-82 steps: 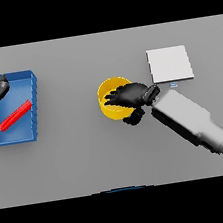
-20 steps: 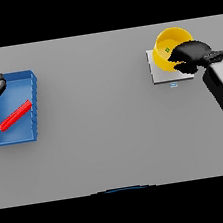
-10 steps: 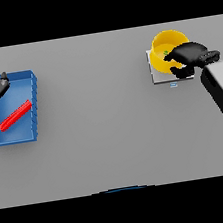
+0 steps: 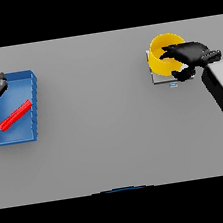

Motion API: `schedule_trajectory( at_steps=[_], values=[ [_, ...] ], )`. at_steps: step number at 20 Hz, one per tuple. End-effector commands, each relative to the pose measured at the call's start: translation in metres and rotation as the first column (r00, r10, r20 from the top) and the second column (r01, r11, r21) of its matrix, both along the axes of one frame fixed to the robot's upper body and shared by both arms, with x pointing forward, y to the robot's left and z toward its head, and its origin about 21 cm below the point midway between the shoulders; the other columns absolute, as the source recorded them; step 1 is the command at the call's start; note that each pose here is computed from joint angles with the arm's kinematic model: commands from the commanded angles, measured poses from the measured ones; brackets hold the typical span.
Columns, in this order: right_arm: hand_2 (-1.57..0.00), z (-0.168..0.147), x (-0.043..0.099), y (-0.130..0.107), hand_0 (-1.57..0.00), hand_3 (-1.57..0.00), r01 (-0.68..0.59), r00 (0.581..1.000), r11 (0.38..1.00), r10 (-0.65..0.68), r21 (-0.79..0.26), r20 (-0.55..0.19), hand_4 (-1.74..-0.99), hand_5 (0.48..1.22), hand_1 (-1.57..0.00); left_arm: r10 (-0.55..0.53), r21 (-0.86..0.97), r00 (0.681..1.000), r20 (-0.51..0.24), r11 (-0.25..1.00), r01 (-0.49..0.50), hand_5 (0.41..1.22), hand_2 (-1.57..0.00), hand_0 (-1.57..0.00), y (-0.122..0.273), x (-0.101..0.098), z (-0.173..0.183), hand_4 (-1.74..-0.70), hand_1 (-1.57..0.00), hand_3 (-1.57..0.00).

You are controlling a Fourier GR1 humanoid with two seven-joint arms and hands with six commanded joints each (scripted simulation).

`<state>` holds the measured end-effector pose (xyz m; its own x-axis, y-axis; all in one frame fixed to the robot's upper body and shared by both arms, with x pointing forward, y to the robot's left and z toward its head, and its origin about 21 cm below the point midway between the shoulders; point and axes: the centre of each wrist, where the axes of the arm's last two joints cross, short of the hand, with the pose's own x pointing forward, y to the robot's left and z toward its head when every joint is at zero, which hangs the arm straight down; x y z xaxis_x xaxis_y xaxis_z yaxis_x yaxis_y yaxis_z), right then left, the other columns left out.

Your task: Pick up the red beaker and tilt it to pour out 1 green nut into yellow bowl. Pick up the yellow bowl and place it on the metallic measuring scale.

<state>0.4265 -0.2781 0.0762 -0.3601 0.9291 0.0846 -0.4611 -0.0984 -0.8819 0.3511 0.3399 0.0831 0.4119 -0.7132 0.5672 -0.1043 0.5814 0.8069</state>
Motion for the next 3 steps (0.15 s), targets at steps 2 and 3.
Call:
schedule_trajectory(
  at_steps=[2, 3],
  values=[
    [-0.03, -0.0017, -0.0004, -0.0015, -0.03, -0.17, 0.015, 1.0, 1.0, -0.015, -0.008, -0.015, -1.491, 0.752, -0.02, -0.002, -0.003, 1.0, -0.003, 1.0, 0.002, 0.665, 0.0, 0.0, -0.0013, 0.0025, 0.002, -0.72, 0.0, 0.0],
    [-0.03, -0.0025, -0.0012, -0.0046, -0.02, -0.15, 0.023, 1.0, 1.0, -0.023, -0.003, -0.02, -1.478, 0.738, -0.02, -0.002, -0.01, 1.0, -0.009, 1.0, 0.002, 0.665, 0.0, 0.0, -0.0004, 0.0025, 0.001, -0.73, 0.0, 0.0]
  ],
)
